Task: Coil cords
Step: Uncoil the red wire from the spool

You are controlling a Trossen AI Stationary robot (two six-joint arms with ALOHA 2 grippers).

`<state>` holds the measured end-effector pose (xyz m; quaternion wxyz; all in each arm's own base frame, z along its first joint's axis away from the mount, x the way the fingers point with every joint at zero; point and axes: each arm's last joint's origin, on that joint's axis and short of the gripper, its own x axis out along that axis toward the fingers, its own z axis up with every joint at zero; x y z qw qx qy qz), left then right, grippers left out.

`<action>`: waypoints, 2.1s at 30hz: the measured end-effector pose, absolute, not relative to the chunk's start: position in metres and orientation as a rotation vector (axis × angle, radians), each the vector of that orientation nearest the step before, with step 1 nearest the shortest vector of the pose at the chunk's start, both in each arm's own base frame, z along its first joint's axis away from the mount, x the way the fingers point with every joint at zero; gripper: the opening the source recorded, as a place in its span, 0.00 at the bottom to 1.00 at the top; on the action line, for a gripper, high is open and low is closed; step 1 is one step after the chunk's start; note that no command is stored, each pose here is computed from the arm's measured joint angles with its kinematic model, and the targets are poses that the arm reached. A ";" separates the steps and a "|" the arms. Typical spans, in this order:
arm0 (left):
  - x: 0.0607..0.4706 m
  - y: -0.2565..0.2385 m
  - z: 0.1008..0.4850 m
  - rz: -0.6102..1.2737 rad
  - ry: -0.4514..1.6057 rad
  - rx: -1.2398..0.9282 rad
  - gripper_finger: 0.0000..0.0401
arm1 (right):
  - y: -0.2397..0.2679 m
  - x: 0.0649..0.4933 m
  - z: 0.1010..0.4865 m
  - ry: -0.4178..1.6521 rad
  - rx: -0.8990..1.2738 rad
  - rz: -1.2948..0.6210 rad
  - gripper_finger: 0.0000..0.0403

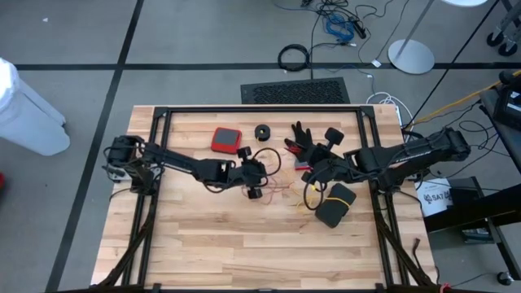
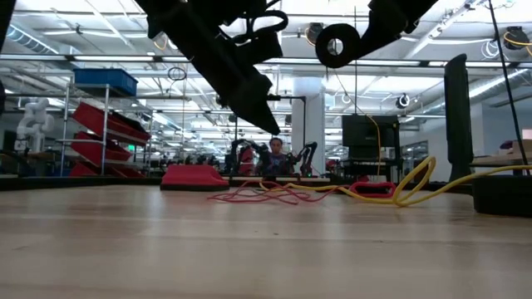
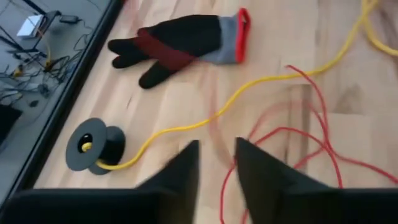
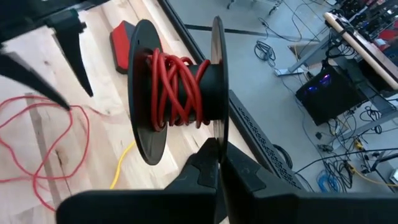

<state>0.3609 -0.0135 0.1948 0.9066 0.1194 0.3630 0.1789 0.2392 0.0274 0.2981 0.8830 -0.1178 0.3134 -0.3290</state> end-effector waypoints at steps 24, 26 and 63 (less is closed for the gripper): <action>0.378 -0.019 0.250 0.397 0.242 0.190 0.64 | 0.037 0.234 0.307 0.586 -0.199 -0.641 0.00; 0.378 -0.016 0.250 0.407 0.239 0.178 0.61 | 0.037 0.234 0.307 0.586 -0.199 -0.642 0.00; 0.378 -0.008 0.250 0.436 0.246 0.222 0.02 | 0.042 0.248 0.300 0.581 -0.191 -0.588 0.00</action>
